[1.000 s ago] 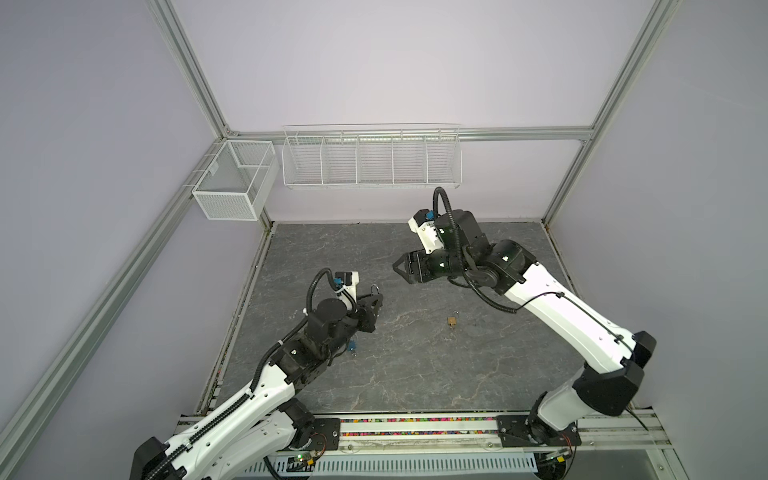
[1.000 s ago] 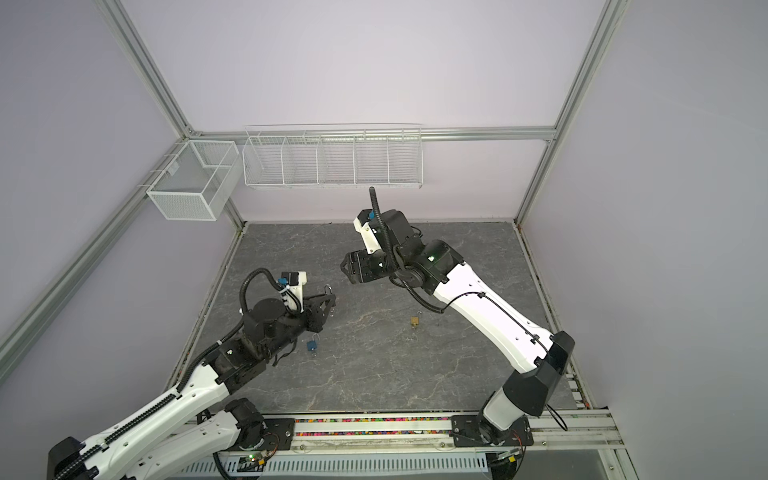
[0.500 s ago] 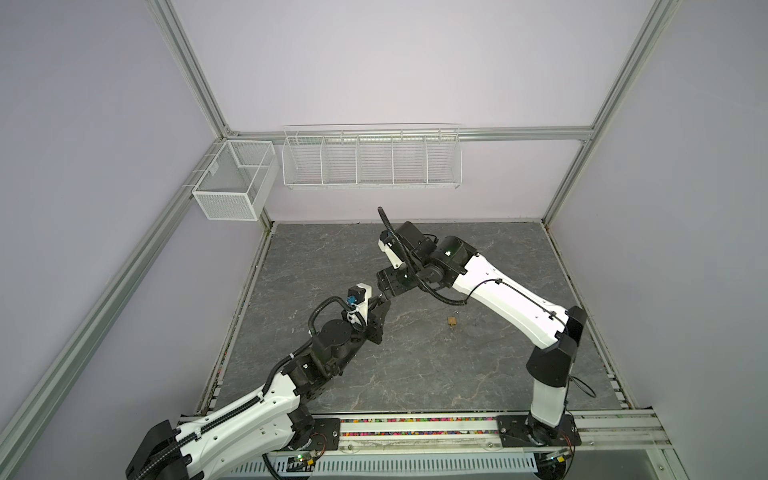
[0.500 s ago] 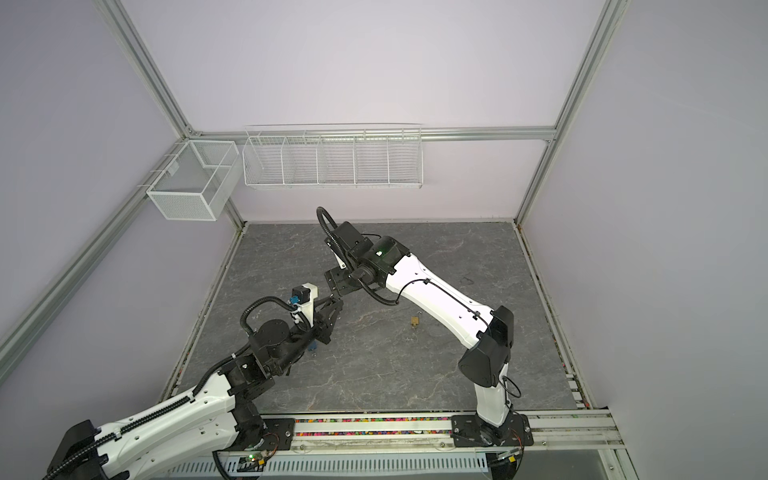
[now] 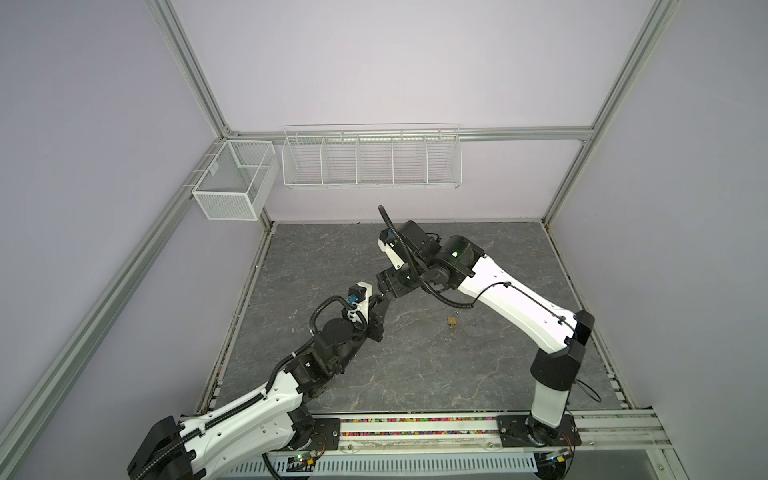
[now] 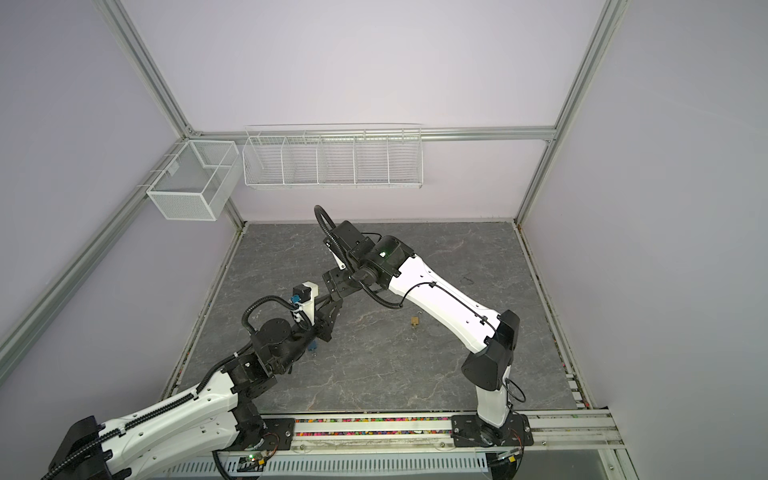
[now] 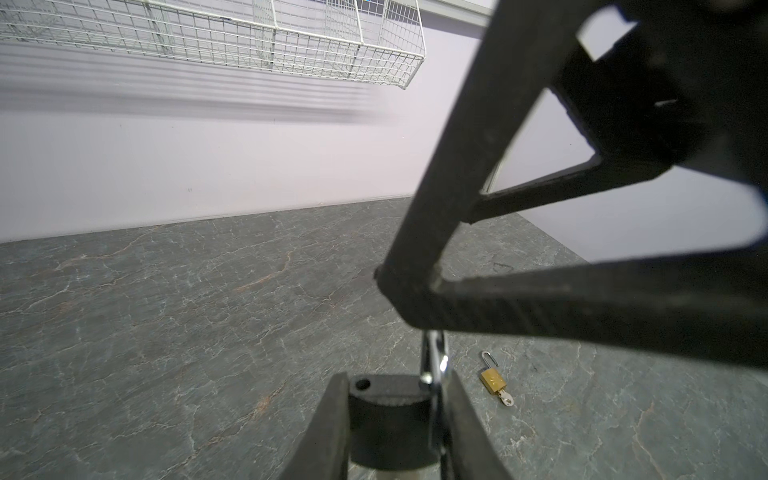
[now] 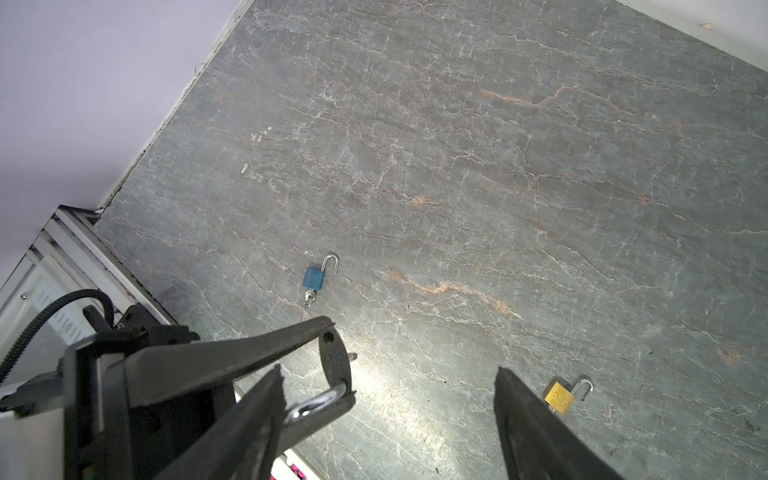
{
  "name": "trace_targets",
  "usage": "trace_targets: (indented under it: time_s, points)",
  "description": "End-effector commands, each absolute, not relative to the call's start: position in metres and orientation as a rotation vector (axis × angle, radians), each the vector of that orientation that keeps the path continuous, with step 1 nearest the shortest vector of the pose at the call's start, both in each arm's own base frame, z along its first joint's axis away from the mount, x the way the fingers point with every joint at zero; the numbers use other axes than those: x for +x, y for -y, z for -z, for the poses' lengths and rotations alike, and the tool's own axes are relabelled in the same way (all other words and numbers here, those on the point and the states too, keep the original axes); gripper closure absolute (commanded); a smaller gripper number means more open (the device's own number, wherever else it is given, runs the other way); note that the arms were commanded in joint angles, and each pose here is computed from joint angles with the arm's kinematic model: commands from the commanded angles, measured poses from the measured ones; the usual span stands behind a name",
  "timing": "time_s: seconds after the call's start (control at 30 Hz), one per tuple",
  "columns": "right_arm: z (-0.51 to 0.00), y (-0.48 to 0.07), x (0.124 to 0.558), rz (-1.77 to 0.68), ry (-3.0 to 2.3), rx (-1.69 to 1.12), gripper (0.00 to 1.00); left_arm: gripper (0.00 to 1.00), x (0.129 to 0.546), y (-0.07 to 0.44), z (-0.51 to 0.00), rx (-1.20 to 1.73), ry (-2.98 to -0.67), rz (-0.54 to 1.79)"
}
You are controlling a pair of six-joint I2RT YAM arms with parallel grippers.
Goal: Unlock with the key
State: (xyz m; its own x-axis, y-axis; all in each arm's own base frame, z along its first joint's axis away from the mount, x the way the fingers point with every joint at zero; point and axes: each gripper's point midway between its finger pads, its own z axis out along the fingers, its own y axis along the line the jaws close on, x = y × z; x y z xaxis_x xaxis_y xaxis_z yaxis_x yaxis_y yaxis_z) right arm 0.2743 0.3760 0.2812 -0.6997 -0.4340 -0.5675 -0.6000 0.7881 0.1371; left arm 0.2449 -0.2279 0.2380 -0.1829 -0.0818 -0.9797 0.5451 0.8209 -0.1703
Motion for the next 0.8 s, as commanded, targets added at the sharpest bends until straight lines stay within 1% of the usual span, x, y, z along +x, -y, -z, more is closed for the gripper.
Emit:
trace_targets:
  time_s: [0.0, 0.17, 0.33, 0.4, 0.47, 0.77]
  points:
    - [-0.283, -0.379, 0.266, -0.449, -2.478, -0.804, 0.19, 1.0, 0.247, 0.229, -0.253, 0.365, -1.617, 0.575]
    - [-0.281, -0.374, 0.261, -0.42, -2.467, -0.855, 0.19, 1.0, 0.242, 0.231, -0.256, 0.388, -1.607, 0.6]
    - [-0.285, -0.365, 0.247, -0.517, -2.46, -0.925, 0.19, 1.0, 0.239, 0.232, -0.253, 0.408, -1.605, 0.613]
    - [-0.282, -0.356, 0.25, -0.493, -2.467, -0.905, 0.19, 1.0, 0.238, 0.231, -0.255, 0.402, -1.601, 0.618]
    - [-0.281, -0.353, 0.249, -0.528, -2.464, -0.9, 0.19, 1.0, 0.238, 0.232, -0.253, 0.403, -1.605, 0.617]
    - [-0.273, -0.362, 0.256, -0.525, -2.443, -0.931, 0.19, 1.0, 0.237, 0.24, -0.257, 0.442, -1.6, 0.639]
